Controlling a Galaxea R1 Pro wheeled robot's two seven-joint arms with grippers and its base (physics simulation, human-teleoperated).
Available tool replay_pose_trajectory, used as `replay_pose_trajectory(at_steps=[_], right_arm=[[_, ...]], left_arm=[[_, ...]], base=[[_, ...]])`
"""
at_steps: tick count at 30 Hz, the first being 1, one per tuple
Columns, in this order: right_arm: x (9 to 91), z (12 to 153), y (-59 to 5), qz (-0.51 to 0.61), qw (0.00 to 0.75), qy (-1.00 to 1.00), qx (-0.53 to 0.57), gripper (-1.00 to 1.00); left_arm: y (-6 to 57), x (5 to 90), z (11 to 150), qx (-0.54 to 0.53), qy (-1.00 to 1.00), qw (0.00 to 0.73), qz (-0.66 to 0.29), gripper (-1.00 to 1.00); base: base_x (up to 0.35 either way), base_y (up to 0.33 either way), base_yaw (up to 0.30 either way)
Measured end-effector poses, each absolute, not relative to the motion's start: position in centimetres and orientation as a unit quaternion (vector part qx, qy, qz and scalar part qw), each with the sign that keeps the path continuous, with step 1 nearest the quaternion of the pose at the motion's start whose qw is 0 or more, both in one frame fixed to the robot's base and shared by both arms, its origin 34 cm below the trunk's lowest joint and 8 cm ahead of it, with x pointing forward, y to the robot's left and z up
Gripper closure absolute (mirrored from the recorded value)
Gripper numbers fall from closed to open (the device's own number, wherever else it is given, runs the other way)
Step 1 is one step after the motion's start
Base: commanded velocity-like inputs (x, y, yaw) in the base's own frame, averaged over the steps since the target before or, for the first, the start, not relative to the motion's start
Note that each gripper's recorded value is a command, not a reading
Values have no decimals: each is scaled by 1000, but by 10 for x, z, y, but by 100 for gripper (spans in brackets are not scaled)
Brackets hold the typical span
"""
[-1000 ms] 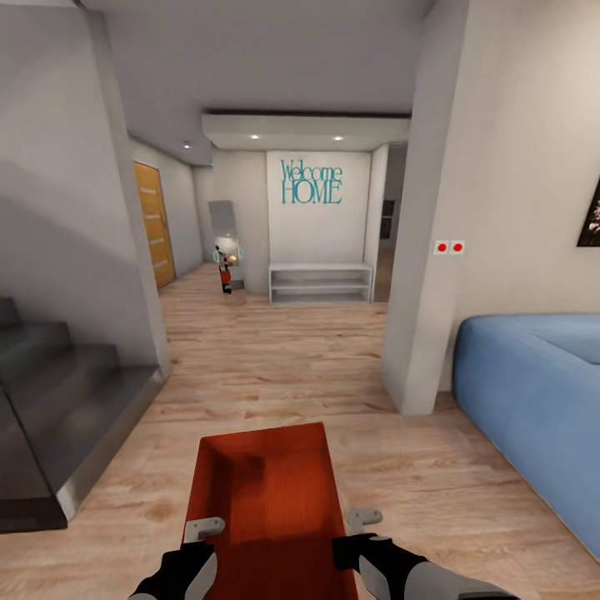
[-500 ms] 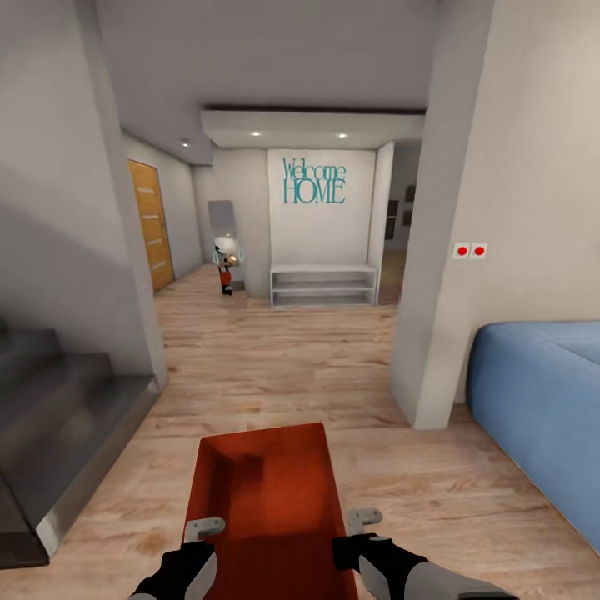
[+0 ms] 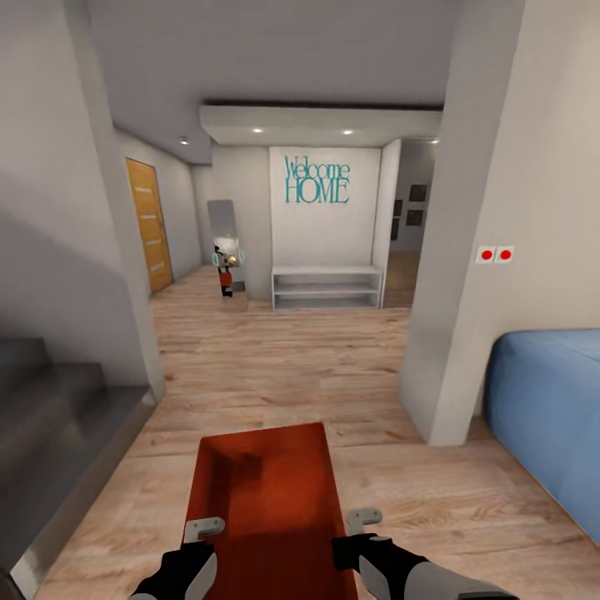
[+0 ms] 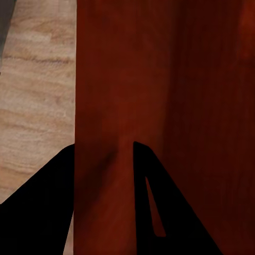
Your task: Move the two storage containers from the living room to the garage. In the garage, place one container on the floor and stack the other container on top of it (either order is fine).
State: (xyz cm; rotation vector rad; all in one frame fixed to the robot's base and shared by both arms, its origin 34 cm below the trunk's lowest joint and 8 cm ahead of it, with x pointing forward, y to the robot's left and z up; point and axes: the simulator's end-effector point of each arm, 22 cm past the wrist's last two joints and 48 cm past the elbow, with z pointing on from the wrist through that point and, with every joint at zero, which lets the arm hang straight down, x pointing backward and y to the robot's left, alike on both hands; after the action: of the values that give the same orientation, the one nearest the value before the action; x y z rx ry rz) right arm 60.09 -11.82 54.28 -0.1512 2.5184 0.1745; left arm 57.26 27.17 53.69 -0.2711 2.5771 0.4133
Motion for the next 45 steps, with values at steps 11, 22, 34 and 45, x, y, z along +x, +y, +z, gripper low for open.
replay_pose_trajectory(at_steps=[11,22,34,45], right_arm=[[601,543,-118,66,301,950,-57,100],[601,543,-118,66,301,950,-57,100],[600,542,-118,66,301,950,-57,100],[600,542,-118,66,301,950,-57,100]], left_arm=[[272,572,537,-100,949,256,152,100],[272,572,537,-100,949,256,152,100],[272,572,537,-100,950,256,152,100],[272,572,537,-100,950,256,152,100]], base=[[341,102,0],[341,102,0],[341,100,0],[341,100,0]])
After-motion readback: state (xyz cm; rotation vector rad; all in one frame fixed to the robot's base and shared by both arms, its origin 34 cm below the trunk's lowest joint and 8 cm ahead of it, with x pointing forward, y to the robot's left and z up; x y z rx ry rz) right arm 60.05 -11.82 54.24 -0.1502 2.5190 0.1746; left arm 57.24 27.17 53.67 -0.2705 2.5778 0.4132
